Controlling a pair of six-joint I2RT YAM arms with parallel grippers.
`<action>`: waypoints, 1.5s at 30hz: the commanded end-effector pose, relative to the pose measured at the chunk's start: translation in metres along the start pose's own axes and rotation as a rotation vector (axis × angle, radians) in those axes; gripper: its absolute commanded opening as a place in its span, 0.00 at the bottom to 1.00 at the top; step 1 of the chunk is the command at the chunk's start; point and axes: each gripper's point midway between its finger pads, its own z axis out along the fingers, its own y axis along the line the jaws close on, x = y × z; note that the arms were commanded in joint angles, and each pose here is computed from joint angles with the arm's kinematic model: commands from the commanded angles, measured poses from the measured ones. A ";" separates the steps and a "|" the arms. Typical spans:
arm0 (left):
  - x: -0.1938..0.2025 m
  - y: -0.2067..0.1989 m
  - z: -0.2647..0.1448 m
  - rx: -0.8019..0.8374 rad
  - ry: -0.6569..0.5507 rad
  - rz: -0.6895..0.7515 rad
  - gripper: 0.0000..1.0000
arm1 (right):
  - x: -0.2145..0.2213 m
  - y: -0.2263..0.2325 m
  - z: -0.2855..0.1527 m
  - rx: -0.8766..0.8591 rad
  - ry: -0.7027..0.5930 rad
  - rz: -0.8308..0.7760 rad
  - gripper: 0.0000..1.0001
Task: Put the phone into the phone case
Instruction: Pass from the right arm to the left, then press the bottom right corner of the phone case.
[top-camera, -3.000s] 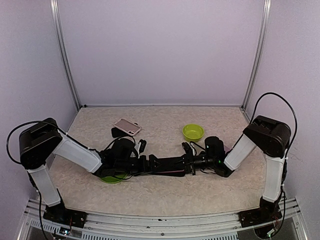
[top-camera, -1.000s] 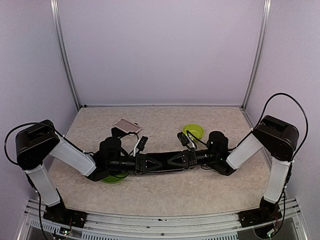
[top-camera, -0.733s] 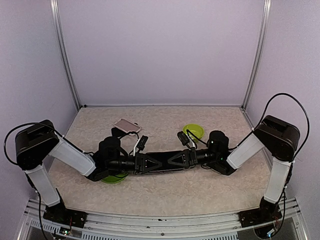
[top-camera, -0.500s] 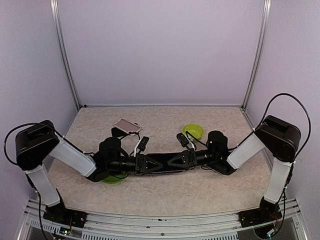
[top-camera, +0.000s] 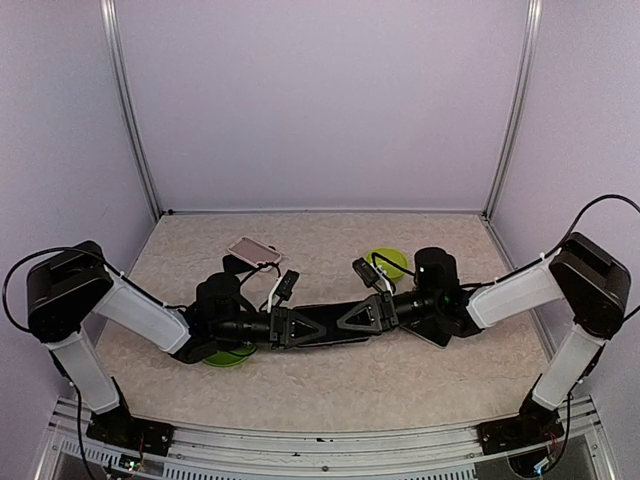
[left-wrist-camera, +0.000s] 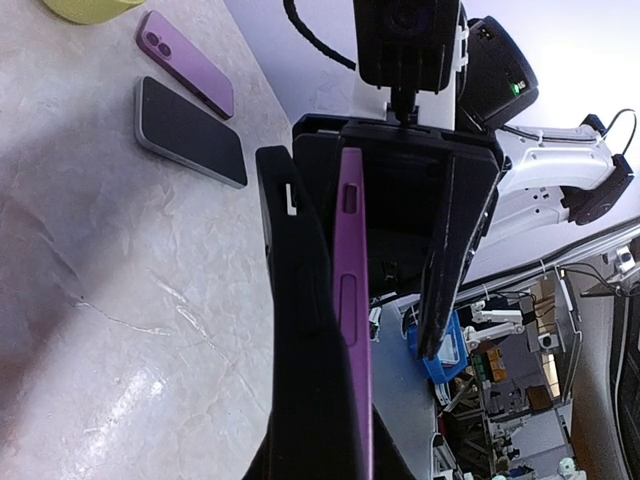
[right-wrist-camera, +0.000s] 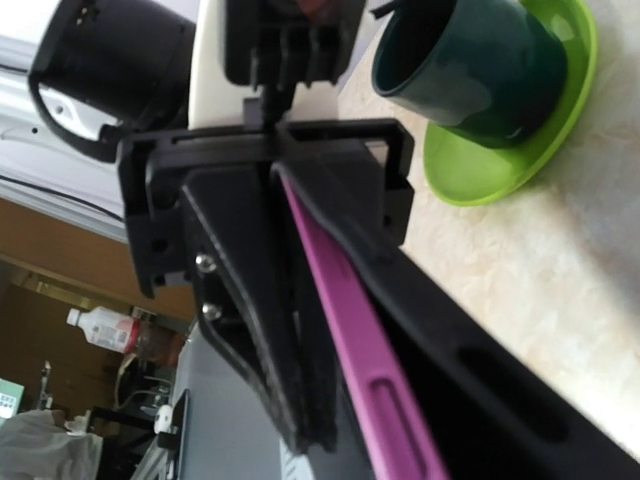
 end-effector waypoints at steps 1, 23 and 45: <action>-0.018 -0.062 -0.006 0.181 -0.044 0.178 0.00 | 0.003 -0.019 -0.016 0.111 -0.007 0.037 0.44; -0.024 -0.068 -0.017 0.121 -0.059 0.272 0.00 | -0.016 0.009 -0.071 0.224 -0.094 -0.084 0.47; -0.006 -0.113 -0.025 0.285 -0.005 0.393 0.00 | -0.003 0.079 -0.079 -0.113 -0.101 -0.196 0.63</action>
